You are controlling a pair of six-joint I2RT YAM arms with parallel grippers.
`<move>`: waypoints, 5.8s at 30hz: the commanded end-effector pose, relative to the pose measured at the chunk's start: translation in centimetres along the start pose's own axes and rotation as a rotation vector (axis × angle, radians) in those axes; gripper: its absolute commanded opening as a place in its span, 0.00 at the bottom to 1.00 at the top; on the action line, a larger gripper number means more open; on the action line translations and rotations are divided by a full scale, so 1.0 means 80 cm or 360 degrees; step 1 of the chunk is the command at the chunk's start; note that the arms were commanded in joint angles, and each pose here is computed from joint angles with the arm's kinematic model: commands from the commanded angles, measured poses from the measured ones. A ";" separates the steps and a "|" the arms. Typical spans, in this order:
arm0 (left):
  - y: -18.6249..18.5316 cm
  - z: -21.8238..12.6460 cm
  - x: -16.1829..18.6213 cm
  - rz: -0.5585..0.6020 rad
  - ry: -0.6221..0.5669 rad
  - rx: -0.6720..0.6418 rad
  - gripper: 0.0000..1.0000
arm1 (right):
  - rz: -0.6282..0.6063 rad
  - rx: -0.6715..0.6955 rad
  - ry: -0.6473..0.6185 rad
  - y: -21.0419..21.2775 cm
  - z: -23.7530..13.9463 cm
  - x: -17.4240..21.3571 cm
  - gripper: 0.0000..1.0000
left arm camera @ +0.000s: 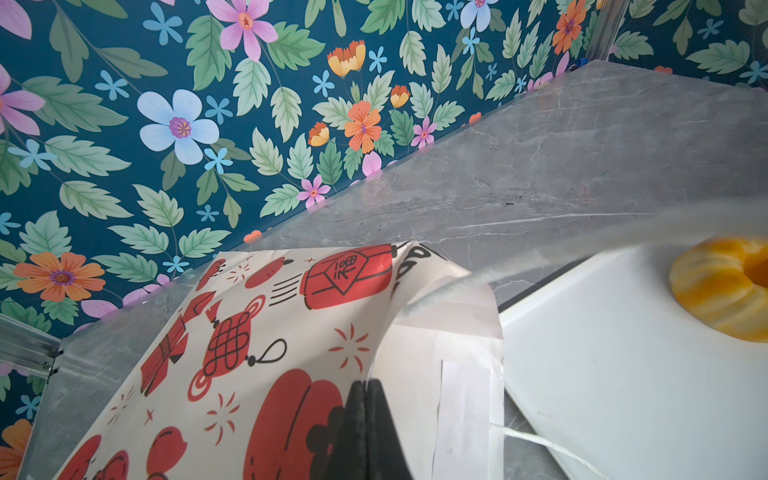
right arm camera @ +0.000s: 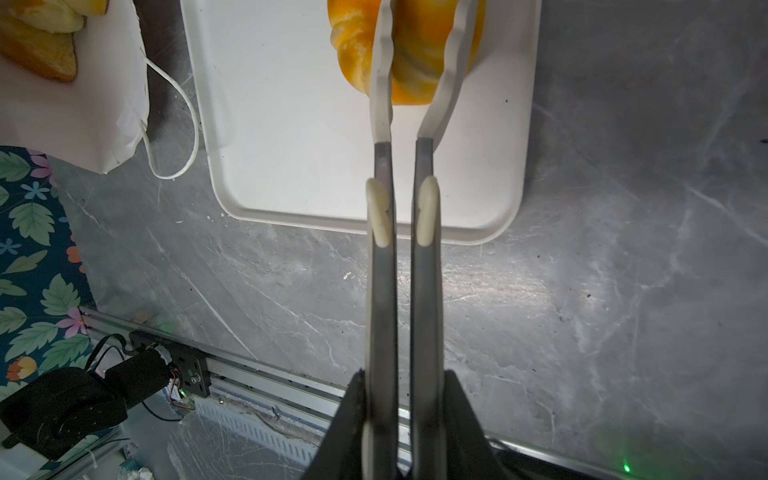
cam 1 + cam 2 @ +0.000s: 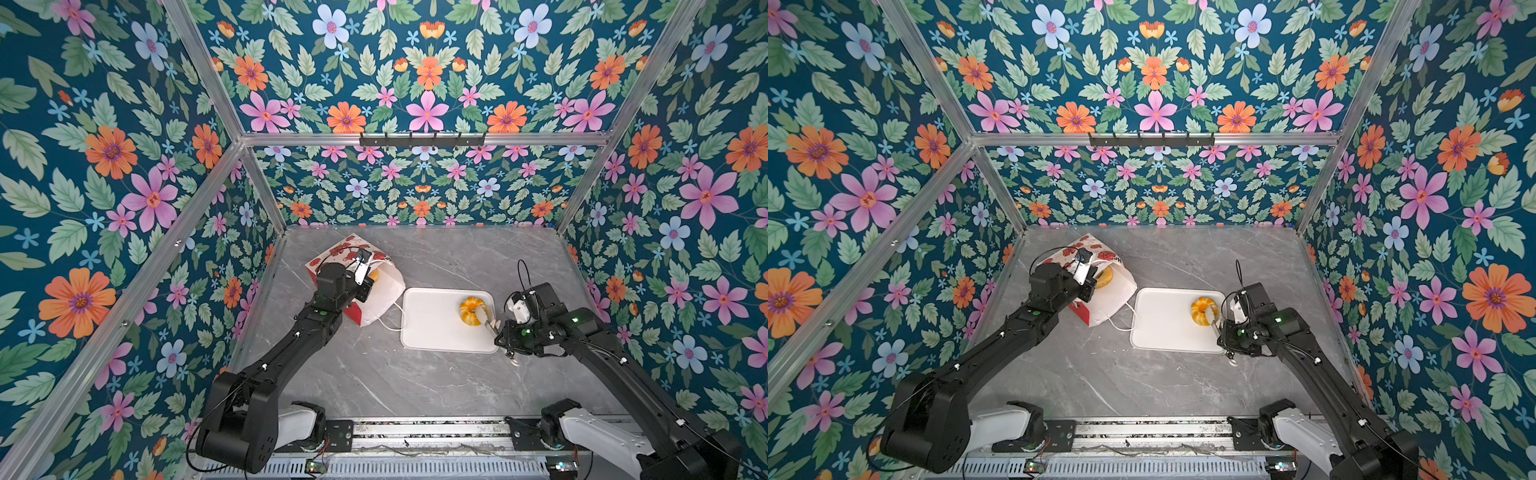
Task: Take the fake bread out of the paper bag
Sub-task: 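Lower the yellow bun onto the white tray and open the tongs, then move the open tongs with the right gripper back into the bag opening, then close the tongs on the golden bagel inside the bag with the right gripper, then pull the golden bagel out and lower it onto the white tray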
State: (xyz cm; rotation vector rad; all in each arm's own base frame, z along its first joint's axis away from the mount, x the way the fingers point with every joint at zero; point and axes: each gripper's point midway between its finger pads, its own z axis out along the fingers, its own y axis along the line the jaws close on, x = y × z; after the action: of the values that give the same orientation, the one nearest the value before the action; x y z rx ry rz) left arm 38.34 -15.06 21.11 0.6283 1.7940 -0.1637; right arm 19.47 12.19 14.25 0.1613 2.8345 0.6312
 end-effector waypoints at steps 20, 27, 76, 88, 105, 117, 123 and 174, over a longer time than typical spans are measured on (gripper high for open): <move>0.001 0.001 -0.008 -0.0012 -0.0039 0.0003 0.00 | 0.0041 0.0064 -0.0108 -0.012 -0.008 -0.019 0.42; 0.002 -0.002 -0.012 -0.0012 -0.0050 -0.0007 0.00 | -0.0018 -0.0022 -0.0241 0.005 -0.029 -0.033 0.42; 0.001 0.002 -0.025 -0.0059 -0.0053 0.0030 0.00 | -0.0818 -0.0812 -0.0280 0.295 0.074 -0.082 0.30; -0.006 0.002 -0.025 -0.0050 -0.0041 0.0062 0.00 | -0.0755 -0.0619 -0.0256 0.305 0.148 -0.127 0.34; -0.007 0.003 -0.029 -0.0027 -0.0049 0.0076 0.00 | -0.0652 -0.0540 -0.0251 0.303 0.182 -0.163 0.37; -0.011 0.001 -0.025 -0.0033 -0.0045 0.0092 0.00 | -0.0644 -0.0582 -0.0180 0.314 0.208 -0.165 0.38; -0.010 0.001 -0.025 -0.0033 -0.0048 0.0090 0.00 | -0.0635 -0.0576 -0.0143 0.314 0.222 -0.164 0.35; 0.031 0.015 -0.013 -0.0087 -0.0017 -0.0217 0.00 | -0.0612 -0.0404 -0.0269 0.177 0.018 -0.033 0.07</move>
State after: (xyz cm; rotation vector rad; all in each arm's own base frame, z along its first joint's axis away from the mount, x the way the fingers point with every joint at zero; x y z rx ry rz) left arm 40.25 -14.43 21.52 0.5253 1.8135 -0.1148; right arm 23.45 26.36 19.66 -0.3790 2.4902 0.8931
